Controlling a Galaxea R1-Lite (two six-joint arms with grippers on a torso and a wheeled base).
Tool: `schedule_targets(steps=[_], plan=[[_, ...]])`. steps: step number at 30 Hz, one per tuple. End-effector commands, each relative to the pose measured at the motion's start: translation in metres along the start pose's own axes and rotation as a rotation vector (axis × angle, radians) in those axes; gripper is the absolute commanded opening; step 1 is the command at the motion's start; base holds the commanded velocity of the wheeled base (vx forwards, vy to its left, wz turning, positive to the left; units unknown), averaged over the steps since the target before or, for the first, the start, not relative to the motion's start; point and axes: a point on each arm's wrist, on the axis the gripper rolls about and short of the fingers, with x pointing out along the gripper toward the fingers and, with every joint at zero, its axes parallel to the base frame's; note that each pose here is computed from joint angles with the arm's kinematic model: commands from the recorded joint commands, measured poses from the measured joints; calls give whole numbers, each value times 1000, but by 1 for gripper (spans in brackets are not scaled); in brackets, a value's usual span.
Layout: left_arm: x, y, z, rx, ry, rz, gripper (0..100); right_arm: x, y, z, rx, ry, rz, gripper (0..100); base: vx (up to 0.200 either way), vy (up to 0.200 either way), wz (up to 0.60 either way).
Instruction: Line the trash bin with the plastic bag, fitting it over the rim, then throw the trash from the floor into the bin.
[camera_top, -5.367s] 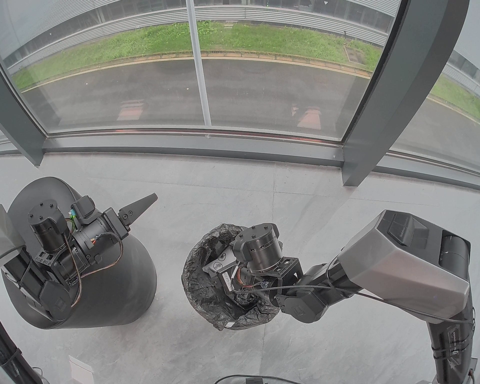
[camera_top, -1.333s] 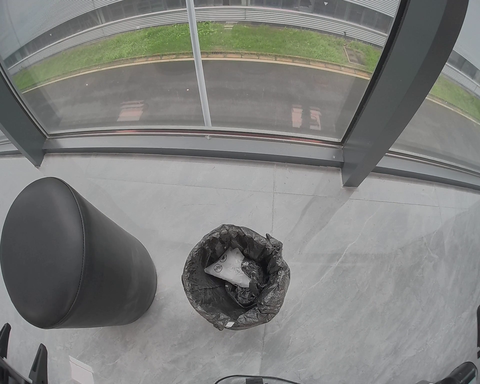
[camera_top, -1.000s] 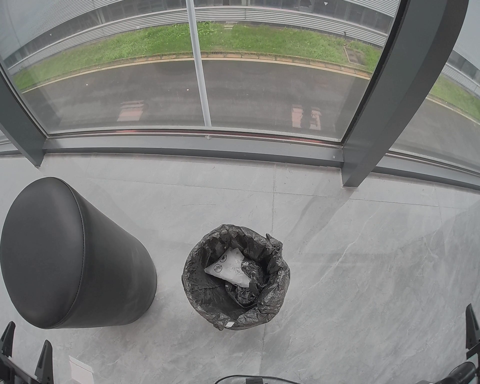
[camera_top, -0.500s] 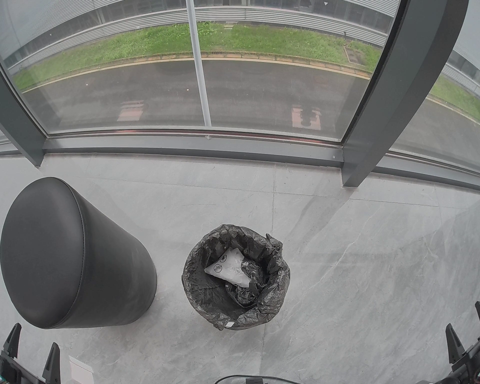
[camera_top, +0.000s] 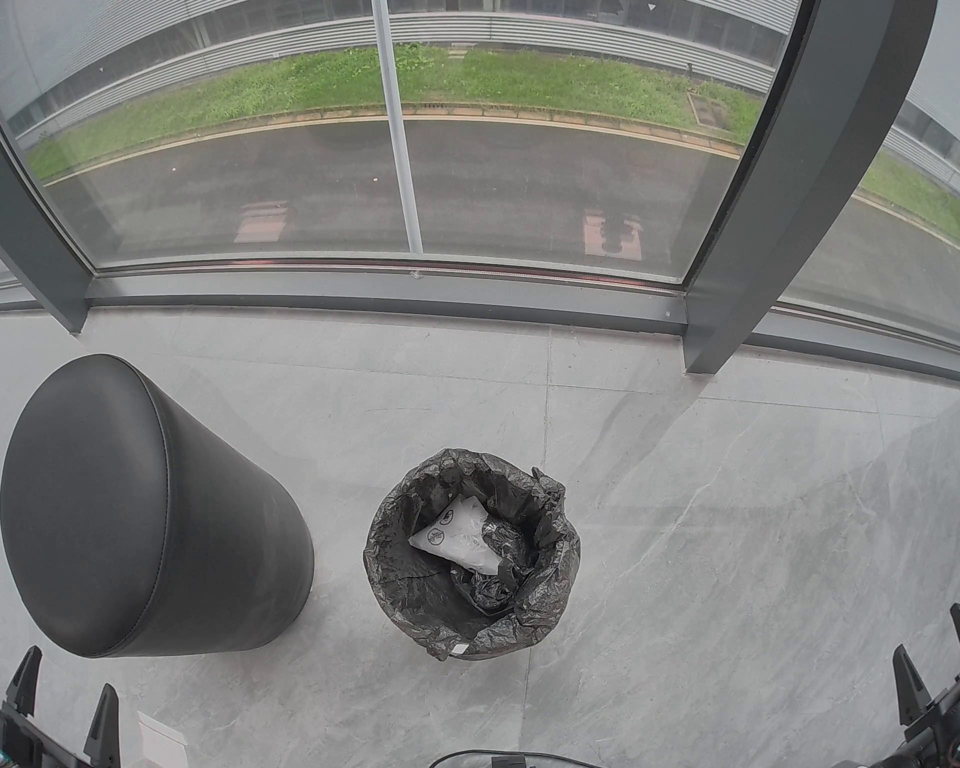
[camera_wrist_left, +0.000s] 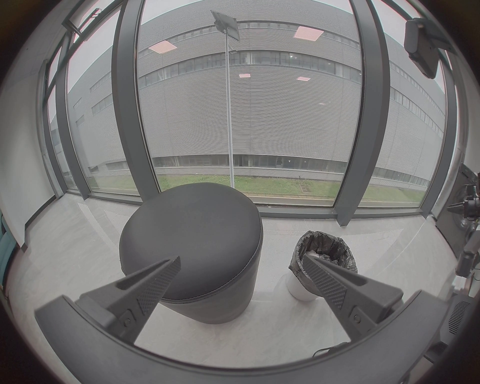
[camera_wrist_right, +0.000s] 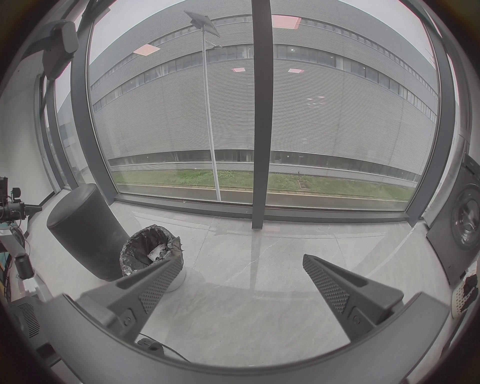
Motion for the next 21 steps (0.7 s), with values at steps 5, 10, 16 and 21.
schedule_targets(steps=[5, 10, 16, 21], plan=[[0, 0, -5, -15, 3, 5, 100, 0, 0, -4, 4, 2, 1, 100, 0, 0, 0], [0, 0, -5, -40, 1, 19, 100, 0, 0, -4, 7, 2, -1, 100, 0, 0, 0], [0, 0, -5, -26, 4, 17, 100, 0, 0, -4, 16, 2, -4, 100, 0, 0, 0], [0, 0, -5, -5, 6, 8, 100, 0, 0, -4, 18, 2, -4, 100, 0, 0, 0]])
